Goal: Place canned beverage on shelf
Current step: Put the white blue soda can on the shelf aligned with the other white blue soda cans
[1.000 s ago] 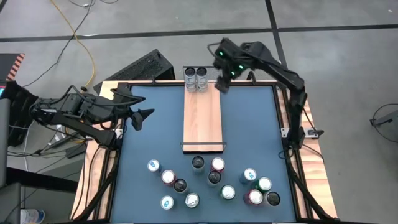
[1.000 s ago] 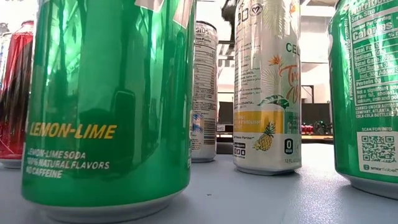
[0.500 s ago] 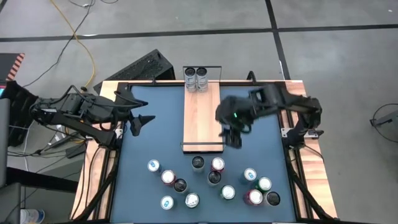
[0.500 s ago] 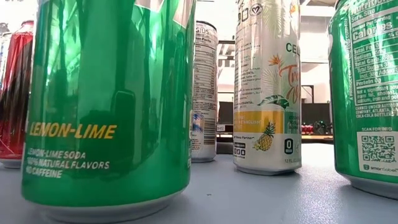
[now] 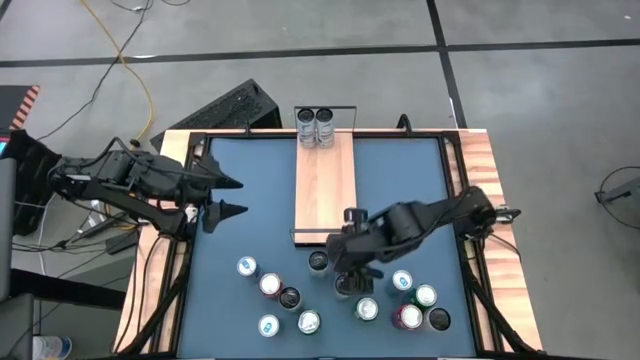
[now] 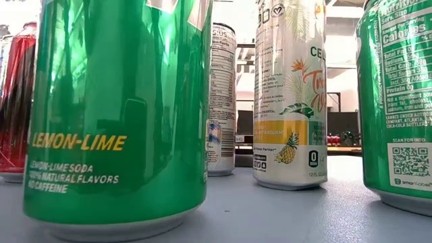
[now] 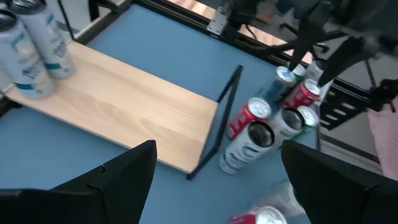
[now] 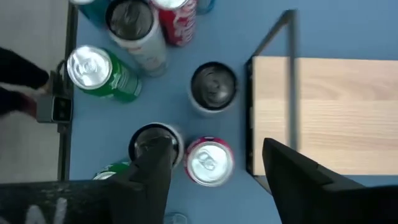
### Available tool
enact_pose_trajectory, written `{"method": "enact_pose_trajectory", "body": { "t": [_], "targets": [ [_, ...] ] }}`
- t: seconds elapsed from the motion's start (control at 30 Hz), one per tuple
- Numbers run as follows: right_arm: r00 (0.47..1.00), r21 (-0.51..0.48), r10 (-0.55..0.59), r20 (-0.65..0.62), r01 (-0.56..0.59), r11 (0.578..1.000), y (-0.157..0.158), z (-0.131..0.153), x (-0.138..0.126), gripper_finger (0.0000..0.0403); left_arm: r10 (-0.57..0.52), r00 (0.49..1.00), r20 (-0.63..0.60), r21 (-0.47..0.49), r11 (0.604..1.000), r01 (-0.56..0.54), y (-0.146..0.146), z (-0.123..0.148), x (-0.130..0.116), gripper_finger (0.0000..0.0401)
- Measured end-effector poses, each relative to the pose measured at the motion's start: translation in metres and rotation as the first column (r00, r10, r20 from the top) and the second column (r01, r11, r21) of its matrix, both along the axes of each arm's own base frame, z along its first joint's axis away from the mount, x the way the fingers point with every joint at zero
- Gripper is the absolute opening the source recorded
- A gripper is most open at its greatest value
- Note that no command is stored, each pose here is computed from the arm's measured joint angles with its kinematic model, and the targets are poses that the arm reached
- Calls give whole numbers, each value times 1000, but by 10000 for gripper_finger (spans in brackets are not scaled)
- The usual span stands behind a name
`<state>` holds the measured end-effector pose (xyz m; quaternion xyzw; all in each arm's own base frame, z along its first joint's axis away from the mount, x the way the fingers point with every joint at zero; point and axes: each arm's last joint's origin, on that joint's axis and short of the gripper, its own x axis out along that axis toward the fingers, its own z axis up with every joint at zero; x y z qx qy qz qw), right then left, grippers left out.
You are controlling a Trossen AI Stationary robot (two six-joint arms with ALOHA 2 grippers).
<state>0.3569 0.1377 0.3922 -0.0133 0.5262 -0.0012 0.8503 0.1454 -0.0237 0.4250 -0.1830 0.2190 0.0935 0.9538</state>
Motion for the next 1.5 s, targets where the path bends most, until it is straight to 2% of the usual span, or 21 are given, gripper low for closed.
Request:
{"method": "enact_pose_trajectory", "body": {
  "t": [0.23,0.37,0.5,0.6,0.73,0.87,1.03,1.13,1.27,1.5],
  "targets": [
    [1000,1,4,15,-4,1000,0,-3,6,285,27,1000,9,-19,999,-27,-2,0,0,332],
    [996,80,-88,12,87,993,2,-4,8,303,59,998,14,-54,997,-58,-2,0,0,332],
    [975,139,-222,-24,223,965,7,-18,19,306,80,997,17,-64,995,-79,-2,0,0,332],
    [973,138,-228,-23,229,964,11,-24,24,306,100,995,16,-71,993,-98,-1,0,1,332],
    [966,139,-255,39,248,959,12,-25,32,306,109,994,2,-91,990,-108,-3,-2,6,332],
    [959,126,-283,30,277,953,12,-37,41,305,114,993,-18,-111,987,-116,-4,-5,12,332],
    [960,106,-280,3,278,955,10,-38,39,302,98,994,-41,-141,985,-103,-7,-8,19,332],
    [913,153,-407,-15,404,902,2,-34,37,301,78,996,-47,-148,985,-85,-8,-9,20,332],
    [811,213,-581,-72,581,785,-13,-33,36,301,45,998,-37,-140,989,-50,-7,-7,15,332],
    [708,323,-700,-88,685,652,-10,-47,55,301,-55,998,-9,-150,987,53,-3,0,-13,332]
  ]
}}
